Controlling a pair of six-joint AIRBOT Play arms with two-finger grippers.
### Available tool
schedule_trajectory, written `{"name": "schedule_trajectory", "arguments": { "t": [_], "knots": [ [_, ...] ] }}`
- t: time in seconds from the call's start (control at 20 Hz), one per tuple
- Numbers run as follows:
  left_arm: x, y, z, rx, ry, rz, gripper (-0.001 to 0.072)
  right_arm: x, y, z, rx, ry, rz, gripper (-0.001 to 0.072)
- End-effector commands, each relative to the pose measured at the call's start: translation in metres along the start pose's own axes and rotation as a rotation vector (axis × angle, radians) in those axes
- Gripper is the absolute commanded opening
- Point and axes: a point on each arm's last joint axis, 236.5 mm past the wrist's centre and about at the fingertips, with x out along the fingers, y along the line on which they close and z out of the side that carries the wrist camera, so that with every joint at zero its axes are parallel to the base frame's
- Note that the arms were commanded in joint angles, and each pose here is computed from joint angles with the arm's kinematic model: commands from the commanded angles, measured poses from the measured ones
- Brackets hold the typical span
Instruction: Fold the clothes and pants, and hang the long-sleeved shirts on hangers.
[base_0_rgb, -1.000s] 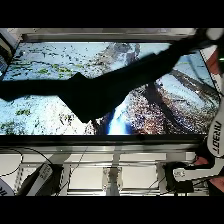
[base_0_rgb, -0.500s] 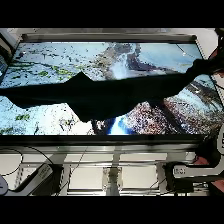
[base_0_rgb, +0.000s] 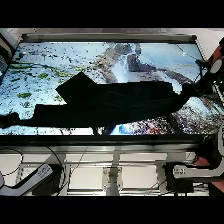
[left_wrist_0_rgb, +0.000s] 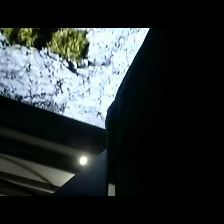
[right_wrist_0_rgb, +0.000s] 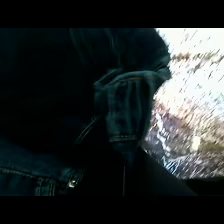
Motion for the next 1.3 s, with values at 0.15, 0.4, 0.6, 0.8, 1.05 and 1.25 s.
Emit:
{"name": "schedule_trajectory", "arguments": {
  "t": [0.15,0.4,0.6,0.8,1.05,1.25],
  "knots": [
    [0.034,-0.011,-0.079,0.098,0.251,-0.043,0.0362,0.056,-0.015,-0.071,0.007,0.205,-0.048,0.0021],
    [0.033,-0.003,-0.066,0.104,0.202,-0.005,0.0369,0.066,-0.040,-0.092,0.083,0.239,-0.042,0.0021],
    [0.023,0.004,-0.032,0.089,0.089,0.023,0.0482,0.055,-0.074,-0.094,0.172,0.182,-0.063,0.0021],
    [0.027,-0.017,-0.007,0.031,-0.003,-0.070,0.0479,0.054,-0.083,-0.102,0.253,0.171,0.013,0.0021],
    [0.024,-0.075,0.036,-0.046,-0.163,-0.340,0.0477,0.050,-0.044,-0.086,0.217,0.122,0.193,0.0022],
    [0.009,-0.099,0.081,-0.105,-0.334,-0.450,0.0481,0.052,-0.058,-0.092,0.203,0.142,0.134,0.0022]
  ]
}}
